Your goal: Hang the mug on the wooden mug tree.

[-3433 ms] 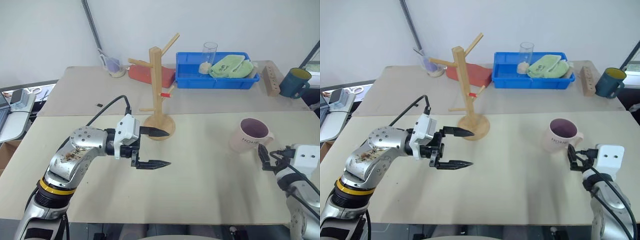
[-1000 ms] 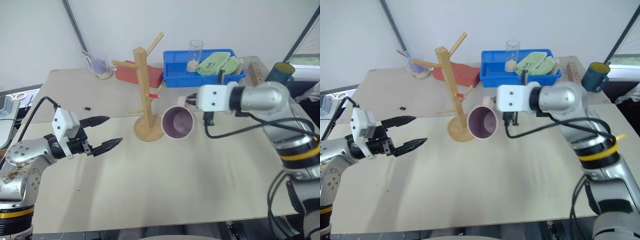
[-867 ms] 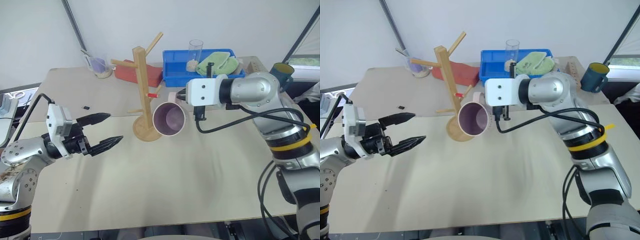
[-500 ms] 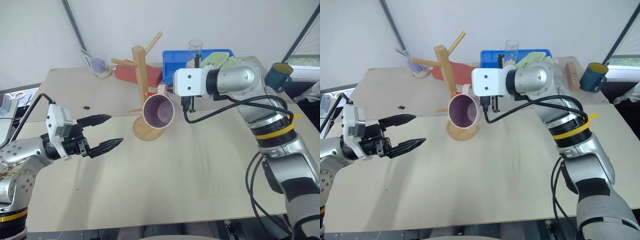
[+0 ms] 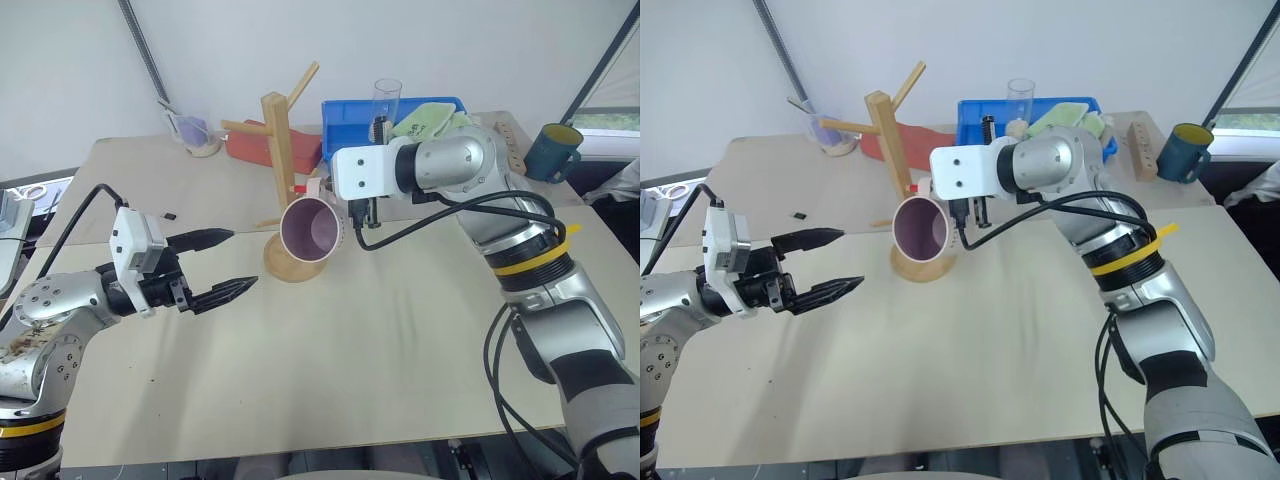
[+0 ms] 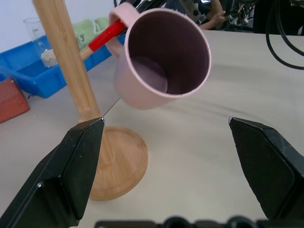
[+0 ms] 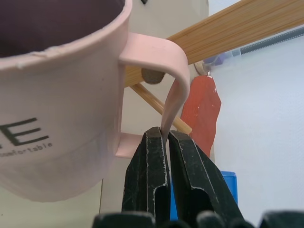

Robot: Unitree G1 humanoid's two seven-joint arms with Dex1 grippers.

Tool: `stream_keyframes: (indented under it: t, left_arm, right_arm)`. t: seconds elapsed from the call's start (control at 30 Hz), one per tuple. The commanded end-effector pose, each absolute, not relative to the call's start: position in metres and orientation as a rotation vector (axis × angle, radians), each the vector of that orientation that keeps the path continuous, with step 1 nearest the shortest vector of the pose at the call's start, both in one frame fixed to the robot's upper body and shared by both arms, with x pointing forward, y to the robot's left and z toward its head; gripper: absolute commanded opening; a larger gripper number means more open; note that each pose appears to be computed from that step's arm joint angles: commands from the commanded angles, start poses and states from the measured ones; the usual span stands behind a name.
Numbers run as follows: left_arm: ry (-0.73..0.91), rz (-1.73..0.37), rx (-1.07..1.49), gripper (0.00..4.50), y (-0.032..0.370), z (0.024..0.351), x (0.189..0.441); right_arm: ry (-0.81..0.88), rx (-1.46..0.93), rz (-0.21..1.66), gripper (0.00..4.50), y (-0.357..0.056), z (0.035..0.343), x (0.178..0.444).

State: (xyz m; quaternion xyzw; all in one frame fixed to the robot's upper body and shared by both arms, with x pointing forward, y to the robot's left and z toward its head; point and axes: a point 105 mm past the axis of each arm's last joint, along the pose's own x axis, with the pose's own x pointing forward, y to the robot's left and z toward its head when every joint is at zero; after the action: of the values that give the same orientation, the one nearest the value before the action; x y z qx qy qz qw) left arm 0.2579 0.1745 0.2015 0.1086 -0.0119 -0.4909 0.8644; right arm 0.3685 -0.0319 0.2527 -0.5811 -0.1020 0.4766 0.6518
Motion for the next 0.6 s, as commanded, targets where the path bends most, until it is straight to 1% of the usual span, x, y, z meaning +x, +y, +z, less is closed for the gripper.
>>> stream_keyframes:
  t: [0.03, 0.07, 0.1, 0.13, 0.2, 0.37, 0.5, 0.6]
  left_arm:
    - [-0.073, -1.038, 0.249, 4.5, 0.166, 0.216, 0.256]
    - [-0.074, -1.036, 0.249, 4.5, 0.166, 0.217, 0.256]
    - [-0.073, -1.033, 0.249, 4.5, 0.166, 0.218, 0.257]
    - [-0.072, -1.029, 0.248, 4.5, 0.167, 0.219, 0.259]
    - [-0.07, -1.018, 0.249, 4.5, 0.168, 0.22, 0.26]
    - [-0.057, -0.964, 0.284, 4.5, 0.178, 0.221, 0.269]
    - [0.085, -0.788, 0.388, 4.5, 0.205, 0.21, 0.284]
    - [0.099, -0.756, 0.412, 4.5, 0.217, 0.212, 0.28]
  right_arm:
    - [-0.326, -1.327, 1.06, 1.13, -0.027, 0.277, 0.362]
    - [-0.333, -1.324, 1.058, 1.43, -0.028, 0.279, 0.361]
    - [-0.338, -1.315, 1.061, 1.86, -0.03, 0.282, 0.36]
    - [-0.341, -1.311, 1.063, 2.12, -0.032, 0.284, 0.358]
    - [-0.344, -1.296, 1.075, 2.79, -0.036, 0.287, 0.354]
    - [-0.35, -1.21, 1.121, 2.79, -0.057, 0.302, 0.337]
    - [-0.301, -1.013, 1.194, 2.79, -0.091, 0.311, 0.317]
    - [-0.275, -0.827, 1.239, 2.79, -0.112, 0.314, 0.301]
